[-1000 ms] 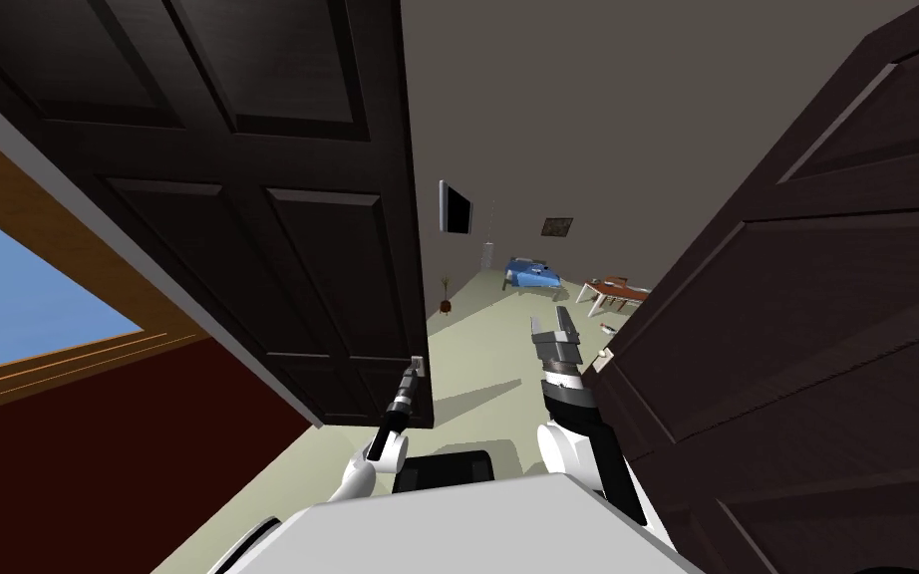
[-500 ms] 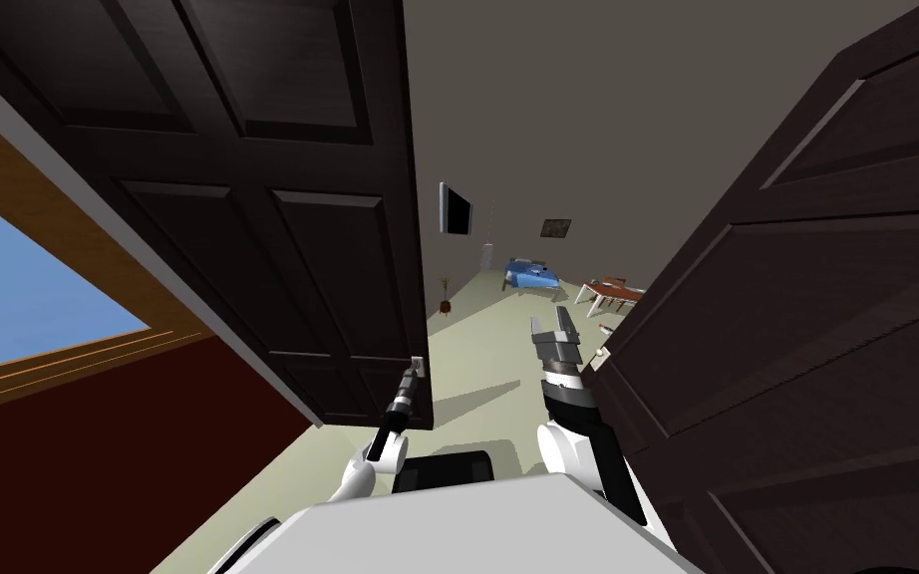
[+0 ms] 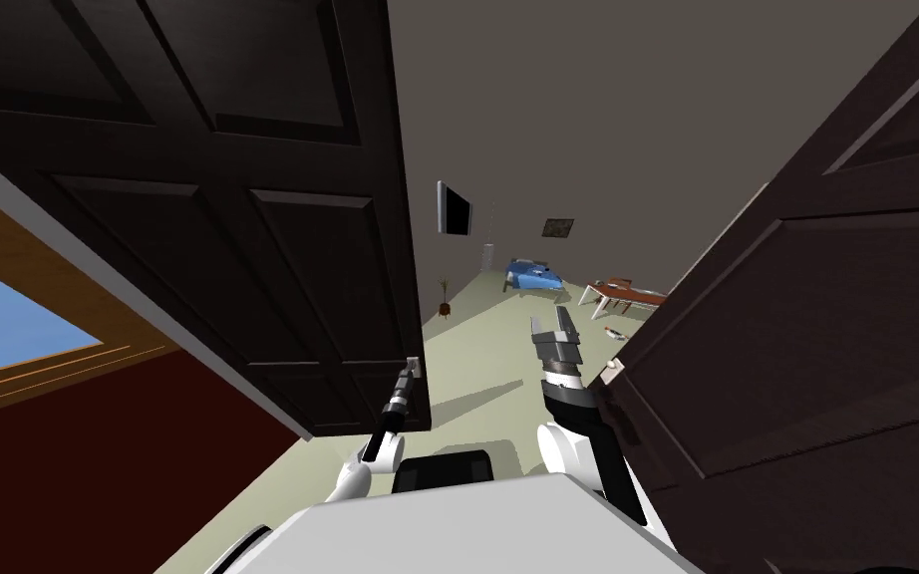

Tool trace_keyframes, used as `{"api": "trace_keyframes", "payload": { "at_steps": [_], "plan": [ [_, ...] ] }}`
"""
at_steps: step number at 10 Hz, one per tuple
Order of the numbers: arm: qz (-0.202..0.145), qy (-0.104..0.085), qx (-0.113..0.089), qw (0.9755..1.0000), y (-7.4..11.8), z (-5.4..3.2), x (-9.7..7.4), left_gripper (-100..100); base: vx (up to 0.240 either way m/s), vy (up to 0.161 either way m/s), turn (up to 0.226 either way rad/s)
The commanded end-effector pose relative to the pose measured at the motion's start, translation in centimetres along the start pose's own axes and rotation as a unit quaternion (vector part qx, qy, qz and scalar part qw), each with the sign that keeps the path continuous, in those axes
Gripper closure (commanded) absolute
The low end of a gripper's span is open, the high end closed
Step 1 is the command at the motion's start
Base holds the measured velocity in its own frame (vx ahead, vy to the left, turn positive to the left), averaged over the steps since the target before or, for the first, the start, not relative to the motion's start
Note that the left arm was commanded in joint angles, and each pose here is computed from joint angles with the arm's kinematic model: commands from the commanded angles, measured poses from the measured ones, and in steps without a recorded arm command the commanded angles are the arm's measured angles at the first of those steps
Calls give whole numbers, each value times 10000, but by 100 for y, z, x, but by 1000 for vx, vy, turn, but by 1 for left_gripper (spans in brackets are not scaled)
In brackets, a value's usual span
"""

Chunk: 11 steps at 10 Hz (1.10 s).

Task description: Push the door open

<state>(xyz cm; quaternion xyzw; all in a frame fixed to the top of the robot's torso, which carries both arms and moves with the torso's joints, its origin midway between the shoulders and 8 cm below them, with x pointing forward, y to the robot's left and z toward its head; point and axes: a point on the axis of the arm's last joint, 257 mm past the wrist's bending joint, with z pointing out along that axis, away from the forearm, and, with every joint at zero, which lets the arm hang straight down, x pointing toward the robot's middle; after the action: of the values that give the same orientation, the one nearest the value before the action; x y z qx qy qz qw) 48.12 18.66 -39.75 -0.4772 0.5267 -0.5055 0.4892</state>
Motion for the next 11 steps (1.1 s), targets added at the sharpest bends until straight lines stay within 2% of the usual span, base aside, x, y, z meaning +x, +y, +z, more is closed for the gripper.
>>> {"api": "trace_keyframes", "payload": {
  "at_steps": [1, 2, 3, 4, 5, 10, 11],
  "plan": [
    [39, -108, 64, 9999, -30, 29, -126, 100, 138, -41, 28],
    [52, -242, 61, 9997, -30, 34, -259, 100, 167, -60, 38],
    [52, -242, 61, 9997, -30, 34, -259, 100, 162, -71, 40],
    [57, -352, 59, 9993, -31, 36, -363, 100, 182, -89, 85],
    [57, -352, 59, 9993, -31, 36, -363, 100, 147, -62, 27],
    [39, -791, 52, 9968, -36, 29, -744, 100, 184, -77, 64],
    [39, -791, 52, 9968, -36, 29, -744, 100, 150, -35, 24]
  ]
}}
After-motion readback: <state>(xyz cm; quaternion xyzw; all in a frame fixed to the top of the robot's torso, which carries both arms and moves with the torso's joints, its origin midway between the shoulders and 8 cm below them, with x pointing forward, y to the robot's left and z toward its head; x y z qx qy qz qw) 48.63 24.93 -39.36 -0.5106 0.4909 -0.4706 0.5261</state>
